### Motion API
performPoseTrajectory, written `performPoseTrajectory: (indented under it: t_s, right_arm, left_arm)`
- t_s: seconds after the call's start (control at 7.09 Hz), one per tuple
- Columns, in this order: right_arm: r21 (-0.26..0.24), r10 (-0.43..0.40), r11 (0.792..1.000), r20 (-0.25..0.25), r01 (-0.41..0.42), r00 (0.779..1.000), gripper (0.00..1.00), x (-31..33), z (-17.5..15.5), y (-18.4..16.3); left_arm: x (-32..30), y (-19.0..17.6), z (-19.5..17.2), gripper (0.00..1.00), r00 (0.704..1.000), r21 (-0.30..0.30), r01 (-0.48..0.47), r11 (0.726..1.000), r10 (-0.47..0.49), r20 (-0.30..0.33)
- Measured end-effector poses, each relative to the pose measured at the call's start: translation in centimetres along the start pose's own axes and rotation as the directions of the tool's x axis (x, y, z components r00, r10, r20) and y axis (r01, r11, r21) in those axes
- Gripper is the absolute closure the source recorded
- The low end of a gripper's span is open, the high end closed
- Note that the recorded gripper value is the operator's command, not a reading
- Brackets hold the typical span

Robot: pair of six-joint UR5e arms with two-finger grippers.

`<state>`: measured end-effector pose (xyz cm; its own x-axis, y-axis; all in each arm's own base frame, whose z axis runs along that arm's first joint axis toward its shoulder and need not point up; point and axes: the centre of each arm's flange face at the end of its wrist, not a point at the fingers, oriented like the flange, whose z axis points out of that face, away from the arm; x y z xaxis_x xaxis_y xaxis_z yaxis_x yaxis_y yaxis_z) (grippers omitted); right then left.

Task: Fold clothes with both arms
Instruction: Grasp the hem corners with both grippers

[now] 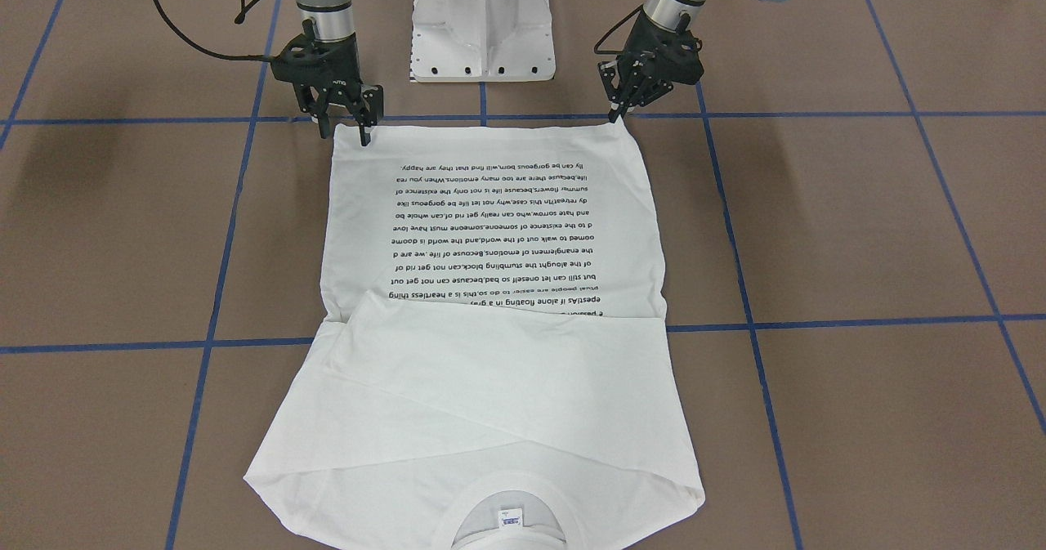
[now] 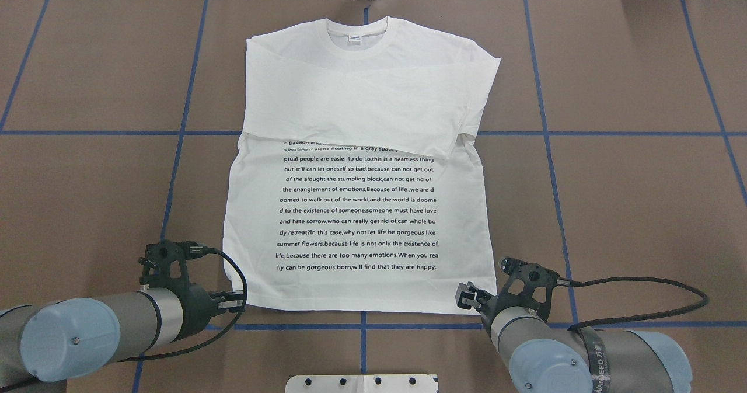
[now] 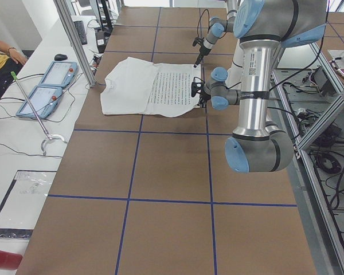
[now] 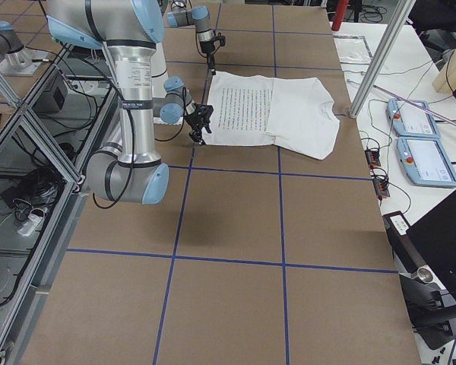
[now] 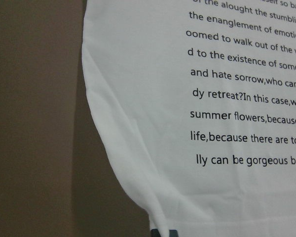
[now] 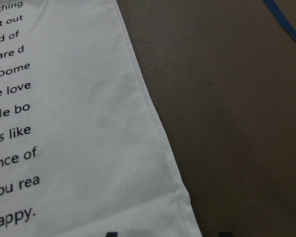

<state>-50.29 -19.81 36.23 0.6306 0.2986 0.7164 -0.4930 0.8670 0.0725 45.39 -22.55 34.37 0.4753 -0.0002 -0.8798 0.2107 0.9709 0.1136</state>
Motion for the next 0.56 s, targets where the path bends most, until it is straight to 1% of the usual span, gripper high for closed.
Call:
performPoseTrajectory:
  t_s: [0.14, 0.56]
  right_arm:
    - [0.009, -0.006, 1.0, 0.005, 0.006, 1.0, 0.49, -0.02, -0.07, 0.33]
    - [0.025, -0.021, 0.999, 0.006, 0.021, 1.0, 0.48, 0.34, 0.02, 0.95]
  left_arm:
    - [0.07, -0.02, -0.1, 1.0, 1.0, 0.0, 0.0, 1.0, 0.0, -0.003]
    - [0.19, -0.07, -0.31, 1.0, 1.0, 0.001, 0.001, 1.0, -0.001, -0.008]
